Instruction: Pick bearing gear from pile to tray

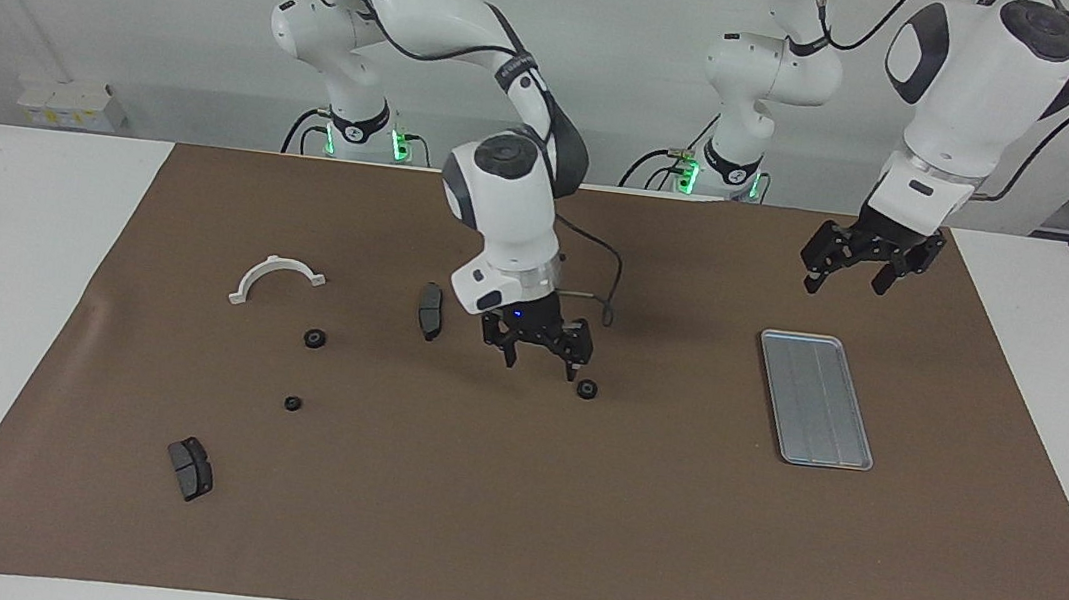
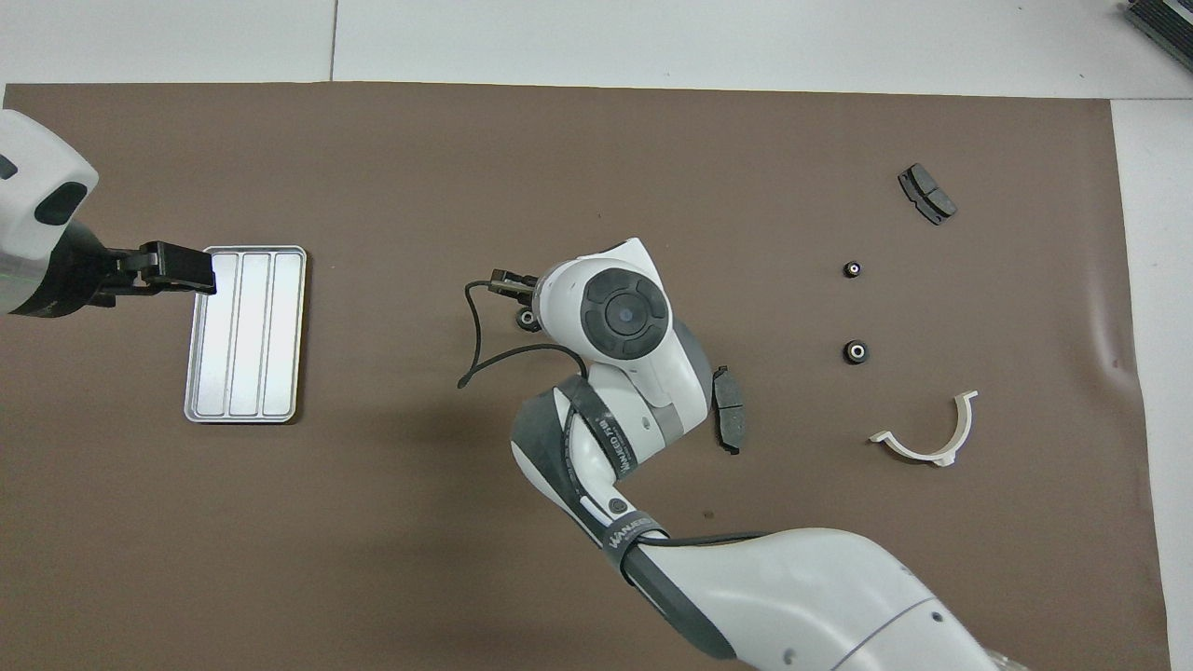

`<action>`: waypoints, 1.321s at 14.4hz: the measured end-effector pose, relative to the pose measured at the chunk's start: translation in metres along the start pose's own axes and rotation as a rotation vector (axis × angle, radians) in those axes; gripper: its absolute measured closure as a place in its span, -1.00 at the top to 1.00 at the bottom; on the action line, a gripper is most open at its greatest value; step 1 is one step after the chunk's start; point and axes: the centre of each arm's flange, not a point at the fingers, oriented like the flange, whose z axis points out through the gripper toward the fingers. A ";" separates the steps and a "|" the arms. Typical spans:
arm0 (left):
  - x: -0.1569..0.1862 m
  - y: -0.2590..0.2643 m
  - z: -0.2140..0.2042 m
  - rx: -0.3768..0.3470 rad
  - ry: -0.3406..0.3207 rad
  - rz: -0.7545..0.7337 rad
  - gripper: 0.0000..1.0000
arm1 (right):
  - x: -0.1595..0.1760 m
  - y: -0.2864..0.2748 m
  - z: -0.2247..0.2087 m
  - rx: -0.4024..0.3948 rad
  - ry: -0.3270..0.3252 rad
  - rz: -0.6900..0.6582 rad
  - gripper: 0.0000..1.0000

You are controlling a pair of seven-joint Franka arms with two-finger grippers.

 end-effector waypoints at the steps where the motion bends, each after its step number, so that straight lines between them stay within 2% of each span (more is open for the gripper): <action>1: 0.003 0.014 0.006 0.001 -0.006 0.002 1.00 | 0.016 0.025 -0.022 -0.023 -0.019 -0.024 1.00; 4: 0.014 0.059 0.036 0.014 -0.038 0.001 1.00 | 0.059 0.105 -0.054 -0.073 -0.074 -0.164 1.00; 6: 0.021 0.081 0.057 0.020 -0.046 0.005 1.00 | 0.080 0.159 -0.045 -0.089 -0.099 -0.297 1.00; 8: 0.028 0.096 0.070 0.013 -0.021 0.005 1.00 | 0.090 0.214 -0.022 -0.095 -0.107 -0.428 1.00; 10: 0.029 0.110 0.086 0.015 -0.023 0.005 1.00 | 0.085 0.255 0.004 -0.100 -0.117 -0.543 1.00; 13: 0.025 0.165 0.143 0.014 -0.013 -0.020 1.00 | 0.064 0.279 0.037 -0.104 -0.141 -0.646 1.00; 16: 0.022 0.207 0.202 0.007 0.011 -0.030 1.00 | 0.047 0.294 0.056 -0.106 -0.169 -0.676 1.00; 19: 0.022 0.228 0.229 -0.015 0.050 -0.019 1.00 | 0.038 0.301 0.057 -0.103 -0.186 -0.705 0.94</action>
